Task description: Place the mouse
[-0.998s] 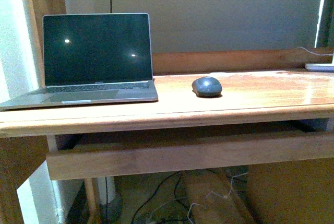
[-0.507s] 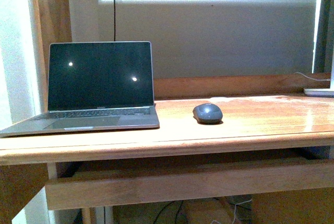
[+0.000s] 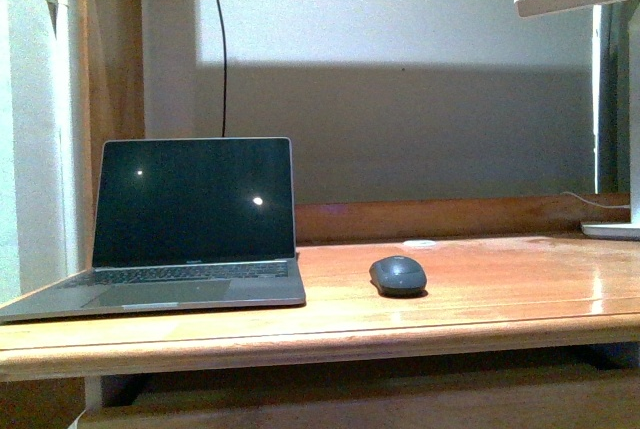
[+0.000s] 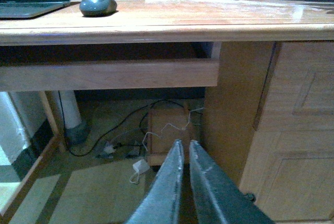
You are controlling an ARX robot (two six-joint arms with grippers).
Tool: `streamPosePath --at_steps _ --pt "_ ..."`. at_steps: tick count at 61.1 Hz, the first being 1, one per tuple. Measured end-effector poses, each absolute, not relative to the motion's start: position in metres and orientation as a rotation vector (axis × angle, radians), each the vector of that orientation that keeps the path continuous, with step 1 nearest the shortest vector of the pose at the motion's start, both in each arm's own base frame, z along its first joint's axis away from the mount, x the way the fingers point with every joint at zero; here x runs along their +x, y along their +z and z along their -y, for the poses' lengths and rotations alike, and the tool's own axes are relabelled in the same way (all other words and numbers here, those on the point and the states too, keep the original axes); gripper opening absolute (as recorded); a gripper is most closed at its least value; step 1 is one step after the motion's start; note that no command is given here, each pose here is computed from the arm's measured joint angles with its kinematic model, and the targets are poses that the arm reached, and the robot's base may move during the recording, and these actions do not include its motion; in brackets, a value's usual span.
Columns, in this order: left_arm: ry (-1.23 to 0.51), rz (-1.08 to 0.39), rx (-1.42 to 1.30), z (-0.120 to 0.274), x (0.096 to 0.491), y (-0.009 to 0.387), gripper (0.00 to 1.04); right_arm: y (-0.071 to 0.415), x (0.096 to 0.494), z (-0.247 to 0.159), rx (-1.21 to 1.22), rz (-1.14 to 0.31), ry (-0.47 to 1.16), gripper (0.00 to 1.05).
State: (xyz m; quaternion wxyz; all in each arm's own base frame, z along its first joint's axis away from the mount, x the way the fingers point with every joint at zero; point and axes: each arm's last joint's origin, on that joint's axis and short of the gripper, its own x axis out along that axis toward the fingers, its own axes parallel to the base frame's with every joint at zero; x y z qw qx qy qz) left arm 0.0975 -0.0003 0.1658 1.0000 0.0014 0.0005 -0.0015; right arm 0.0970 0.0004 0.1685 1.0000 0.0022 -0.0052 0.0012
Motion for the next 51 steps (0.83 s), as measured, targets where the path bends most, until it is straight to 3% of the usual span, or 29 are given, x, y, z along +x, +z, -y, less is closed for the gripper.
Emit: streamPosePath --at_steps 29,51 --pt "-0.003 -0.001 0.003 0.0003 0.0975 0.1658 0.97 0.1685 0.097 -0.0003 0.004 0.01 0.002 0.98" --pt "-0.003 -0.001 0.003 0.0003 0.0975 0.1658 0.97 0.1685 0.097 -0.0003 0.004 0.01 0.002 0.97"
